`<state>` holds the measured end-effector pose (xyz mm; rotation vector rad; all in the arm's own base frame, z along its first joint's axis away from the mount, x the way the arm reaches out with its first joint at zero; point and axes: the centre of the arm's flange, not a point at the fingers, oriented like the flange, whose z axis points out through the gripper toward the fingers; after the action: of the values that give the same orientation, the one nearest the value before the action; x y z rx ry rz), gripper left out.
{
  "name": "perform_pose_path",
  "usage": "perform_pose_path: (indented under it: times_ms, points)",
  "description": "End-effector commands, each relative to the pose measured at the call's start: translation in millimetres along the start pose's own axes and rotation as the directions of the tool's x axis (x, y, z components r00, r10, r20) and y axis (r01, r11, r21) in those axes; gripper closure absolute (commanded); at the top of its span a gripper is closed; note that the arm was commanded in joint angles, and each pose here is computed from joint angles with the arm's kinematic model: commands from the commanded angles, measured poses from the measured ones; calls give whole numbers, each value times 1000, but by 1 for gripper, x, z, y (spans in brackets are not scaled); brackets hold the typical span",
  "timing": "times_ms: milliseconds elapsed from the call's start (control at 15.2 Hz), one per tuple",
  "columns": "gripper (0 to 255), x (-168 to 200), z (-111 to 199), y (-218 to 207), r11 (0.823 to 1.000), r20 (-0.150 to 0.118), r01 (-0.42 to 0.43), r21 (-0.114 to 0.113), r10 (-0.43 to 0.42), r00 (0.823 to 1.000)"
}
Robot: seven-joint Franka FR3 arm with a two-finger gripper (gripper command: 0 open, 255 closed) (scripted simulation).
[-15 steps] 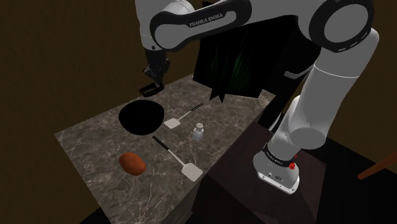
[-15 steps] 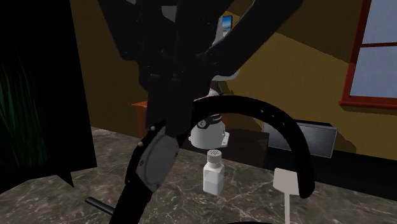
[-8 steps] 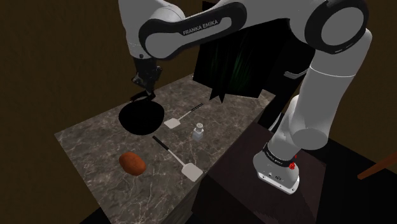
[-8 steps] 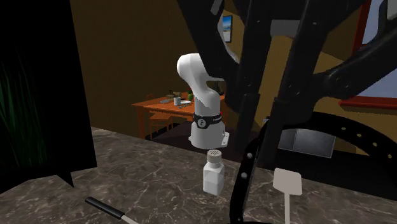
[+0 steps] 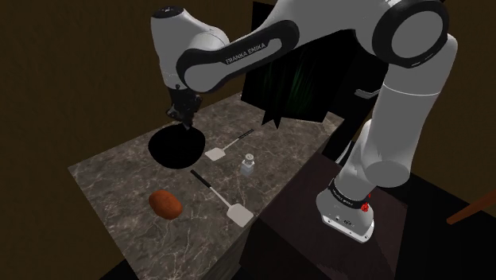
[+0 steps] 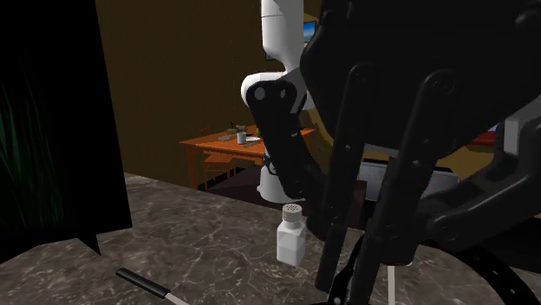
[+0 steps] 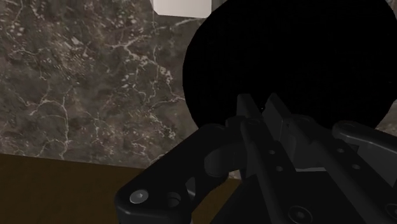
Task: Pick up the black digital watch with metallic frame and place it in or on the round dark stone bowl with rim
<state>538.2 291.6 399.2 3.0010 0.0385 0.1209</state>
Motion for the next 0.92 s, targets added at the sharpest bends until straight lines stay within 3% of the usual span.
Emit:
perform_pose_path:
  times_ms: [0, 396, 858]
  points:
    - [255, 0, 9, -1, 1000, 0, 0, 0, 0, 1000]
    - [255, -3, 39, -5, 1000, 0, 0, 0, 0, 1000]
    - [255, -3, 39, -5, 1000, 0, 0, 0, 0, 1000]
